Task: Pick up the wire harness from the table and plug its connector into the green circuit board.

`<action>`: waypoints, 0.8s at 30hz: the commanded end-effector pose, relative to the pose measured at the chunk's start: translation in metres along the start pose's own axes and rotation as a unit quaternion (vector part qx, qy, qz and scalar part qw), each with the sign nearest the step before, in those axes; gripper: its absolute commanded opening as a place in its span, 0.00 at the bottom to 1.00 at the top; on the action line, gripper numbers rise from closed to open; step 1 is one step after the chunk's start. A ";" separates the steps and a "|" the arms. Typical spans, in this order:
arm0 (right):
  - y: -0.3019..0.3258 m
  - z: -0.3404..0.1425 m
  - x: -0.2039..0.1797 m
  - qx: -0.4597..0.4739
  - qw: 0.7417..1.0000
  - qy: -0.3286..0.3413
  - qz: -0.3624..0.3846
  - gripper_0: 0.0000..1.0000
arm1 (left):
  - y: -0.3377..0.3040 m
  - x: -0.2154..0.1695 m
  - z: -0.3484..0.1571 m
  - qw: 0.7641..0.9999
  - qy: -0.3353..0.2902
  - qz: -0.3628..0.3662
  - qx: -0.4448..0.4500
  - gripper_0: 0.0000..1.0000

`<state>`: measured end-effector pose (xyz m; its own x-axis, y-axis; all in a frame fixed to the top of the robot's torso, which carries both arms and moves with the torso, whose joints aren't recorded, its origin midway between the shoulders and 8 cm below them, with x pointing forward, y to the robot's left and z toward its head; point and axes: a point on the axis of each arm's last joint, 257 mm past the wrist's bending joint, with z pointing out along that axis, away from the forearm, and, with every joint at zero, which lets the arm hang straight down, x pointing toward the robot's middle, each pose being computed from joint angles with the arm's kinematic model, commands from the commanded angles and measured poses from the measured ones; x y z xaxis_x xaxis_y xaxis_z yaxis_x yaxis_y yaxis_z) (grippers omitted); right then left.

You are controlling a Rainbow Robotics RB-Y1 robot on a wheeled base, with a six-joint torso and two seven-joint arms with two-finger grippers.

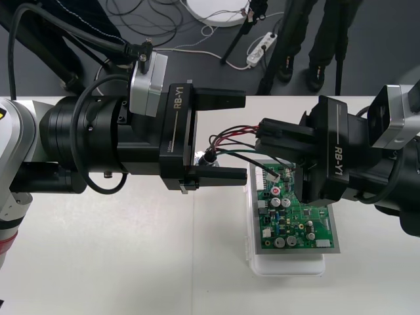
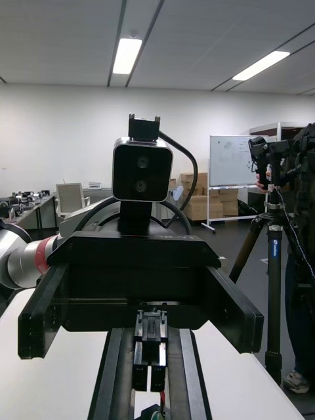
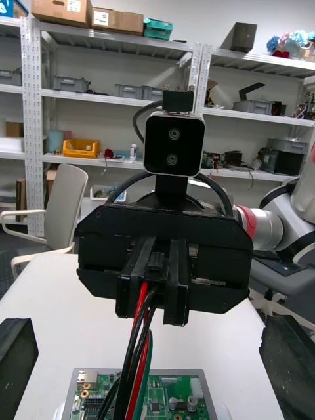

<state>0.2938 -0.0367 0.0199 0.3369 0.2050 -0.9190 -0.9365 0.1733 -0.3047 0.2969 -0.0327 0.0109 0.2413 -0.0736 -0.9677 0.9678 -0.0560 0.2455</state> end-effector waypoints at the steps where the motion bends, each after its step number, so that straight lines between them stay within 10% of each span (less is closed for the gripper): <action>1: 0.010 0.014 -0.011 -0.021 1.000 -0.006 -0.011 0.00 | 0.002 -0.022 0.014 0.999 -0.028 0.027 0.002 1.00; 24: 0.012 0.020 -0.006 -0.024 1.000 -0.001 -0.011 0.00 | -0.001 -0.029 0.015 0.999 -0.036 0.026 0.011 1.00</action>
<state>0.2934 -0.0273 0.0166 0.3375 0.1977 -0.9203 -0.9372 0.1627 -0.3087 0.2936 -0.0335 0.0180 0.2407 -0.0909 -0.9663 0.9665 -0.0687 0.2472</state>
